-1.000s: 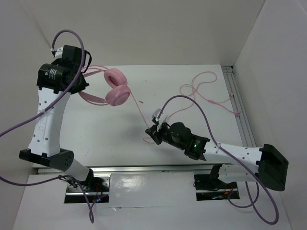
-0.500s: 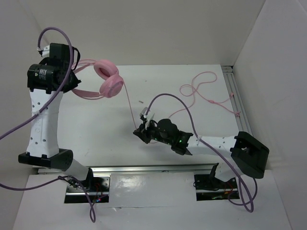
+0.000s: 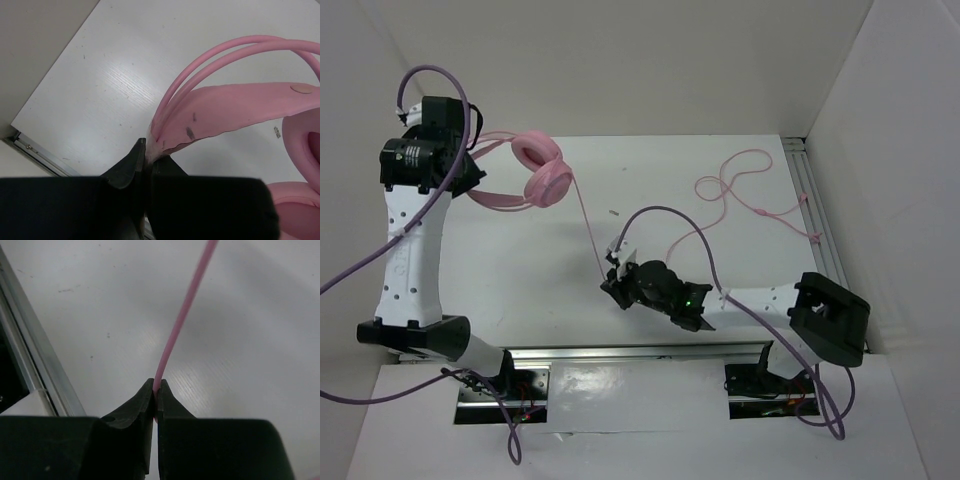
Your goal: Wrap the headphones
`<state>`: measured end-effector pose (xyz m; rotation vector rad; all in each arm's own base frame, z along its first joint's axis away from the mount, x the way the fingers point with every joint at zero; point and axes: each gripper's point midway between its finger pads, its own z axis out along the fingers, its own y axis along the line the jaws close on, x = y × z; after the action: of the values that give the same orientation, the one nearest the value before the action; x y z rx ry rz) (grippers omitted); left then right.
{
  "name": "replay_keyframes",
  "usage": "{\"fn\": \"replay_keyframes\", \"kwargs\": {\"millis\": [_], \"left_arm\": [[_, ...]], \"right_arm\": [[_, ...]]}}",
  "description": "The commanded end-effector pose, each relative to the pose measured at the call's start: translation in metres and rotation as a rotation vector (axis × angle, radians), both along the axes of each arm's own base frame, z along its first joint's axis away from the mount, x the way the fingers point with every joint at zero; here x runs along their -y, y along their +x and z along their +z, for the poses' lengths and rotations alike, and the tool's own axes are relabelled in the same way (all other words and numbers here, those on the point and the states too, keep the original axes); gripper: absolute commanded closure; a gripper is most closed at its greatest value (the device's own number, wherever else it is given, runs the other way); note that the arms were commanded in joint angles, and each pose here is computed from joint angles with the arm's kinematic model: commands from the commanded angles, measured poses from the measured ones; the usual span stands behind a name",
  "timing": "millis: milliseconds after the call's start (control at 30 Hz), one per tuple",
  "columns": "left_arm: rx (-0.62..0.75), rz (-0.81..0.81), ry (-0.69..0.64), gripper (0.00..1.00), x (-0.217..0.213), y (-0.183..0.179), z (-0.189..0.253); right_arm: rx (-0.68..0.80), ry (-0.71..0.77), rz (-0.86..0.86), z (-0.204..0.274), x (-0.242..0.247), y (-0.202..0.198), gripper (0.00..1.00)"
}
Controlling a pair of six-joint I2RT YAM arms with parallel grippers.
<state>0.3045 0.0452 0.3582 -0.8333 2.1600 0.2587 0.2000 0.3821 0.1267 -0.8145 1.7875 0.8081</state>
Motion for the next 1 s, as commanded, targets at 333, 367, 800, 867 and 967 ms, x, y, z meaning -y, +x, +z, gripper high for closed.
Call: {"fn": "replay_keyframes", "kwargs": {"millis": [333, 367, 800, 867, 967], "left_arm": [[0.052, 0.017, 0.184, 1.0, 0.045, 0.037, -0.039], [0.043, -0.061, 0.214, 1.0, 0.063, 0.036, -0.043], [-0.046, -0.452, 0.276, 1.0, 0.158, -0.023, -0.101], [-0.033, -0.536, 0.23, 1.0, 0.172, -0.027, -0.108], [-0.009, -0.618, 0.203, 1.0, 0.174, -0.035, -0.106]], "right_arm": [[0.339, -0.39, -0.04, 0.101, -0.005, -0.079, 1.0], [0.344, -0.372, -0.023, 0.109, -0.007, -0.081, 1.0], [0.37, -0.19, 0.045, 0.184, 0.017, -0.059, 1.0], [0.377, -0.173, 0.012, 0.19, 0.027, -0.054, 1.0], [0.386, -0.149, -0.034, 0.201, 0.041, -0.048, 1.0]]}}
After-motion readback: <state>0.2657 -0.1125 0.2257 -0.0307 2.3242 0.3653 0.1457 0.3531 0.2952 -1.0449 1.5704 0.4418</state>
